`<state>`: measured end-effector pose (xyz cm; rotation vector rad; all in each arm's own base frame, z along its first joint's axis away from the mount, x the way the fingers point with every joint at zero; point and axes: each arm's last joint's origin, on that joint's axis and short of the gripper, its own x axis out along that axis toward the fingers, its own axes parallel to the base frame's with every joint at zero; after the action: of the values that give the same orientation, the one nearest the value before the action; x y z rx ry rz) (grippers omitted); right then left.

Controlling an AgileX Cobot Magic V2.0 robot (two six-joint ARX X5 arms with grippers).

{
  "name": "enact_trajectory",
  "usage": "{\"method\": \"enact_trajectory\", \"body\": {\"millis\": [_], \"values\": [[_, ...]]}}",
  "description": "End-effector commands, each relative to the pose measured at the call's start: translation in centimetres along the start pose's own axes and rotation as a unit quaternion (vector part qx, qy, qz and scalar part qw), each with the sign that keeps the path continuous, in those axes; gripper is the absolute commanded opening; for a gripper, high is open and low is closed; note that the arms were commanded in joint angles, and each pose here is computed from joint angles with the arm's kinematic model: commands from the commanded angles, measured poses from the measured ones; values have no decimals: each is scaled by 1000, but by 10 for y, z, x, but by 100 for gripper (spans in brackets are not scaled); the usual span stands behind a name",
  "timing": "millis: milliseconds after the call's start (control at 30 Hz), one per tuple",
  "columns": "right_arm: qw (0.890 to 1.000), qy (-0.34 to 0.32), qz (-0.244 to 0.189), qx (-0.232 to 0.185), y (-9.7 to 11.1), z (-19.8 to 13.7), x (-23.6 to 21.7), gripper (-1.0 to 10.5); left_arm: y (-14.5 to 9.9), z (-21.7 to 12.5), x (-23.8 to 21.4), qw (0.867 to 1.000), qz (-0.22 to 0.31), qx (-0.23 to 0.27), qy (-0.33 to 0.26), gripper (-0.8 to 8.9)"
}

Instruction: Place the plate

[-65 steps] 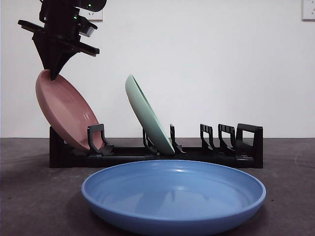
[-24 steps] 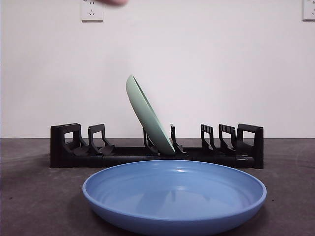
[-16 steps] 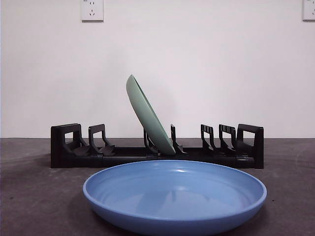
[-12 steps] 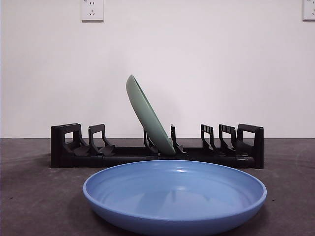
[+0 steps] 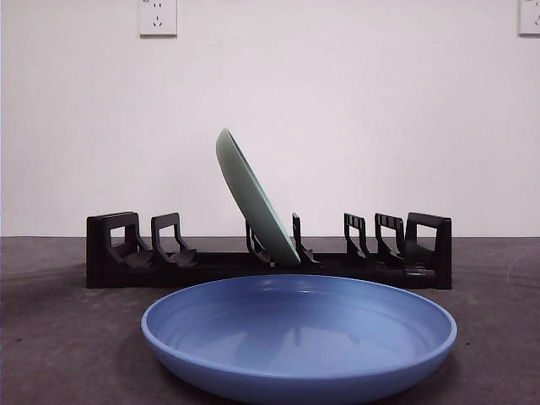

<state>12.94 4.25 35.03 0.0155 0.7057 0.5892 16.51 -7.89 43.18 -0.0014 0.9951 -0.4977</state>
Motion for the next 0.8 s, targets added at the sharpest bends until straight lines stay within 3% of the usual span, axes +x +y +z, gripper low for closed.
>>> {"method": "enact_trajectory", "body": {"millis": [33, 400, 533, 800], "values": [[1000, -3, 0, -7, 1, 2, -1, 277, -1, -10, 9, 998, -45, -9, -41, 11], [1000, 0, 0, -5, 1, 1, -1, 277, 12, -70, 84, 986, -115, -67, -101, 11], [1000, 1, 0, -6, 1, 1, -1, 277, 14, -81, 120, 979, -152, -100, -93, 11], [1000, 1, 0, -6, 1, 1, -1, 277, 21, -82, 172, 981, -140, -121, -54, 11]]}}
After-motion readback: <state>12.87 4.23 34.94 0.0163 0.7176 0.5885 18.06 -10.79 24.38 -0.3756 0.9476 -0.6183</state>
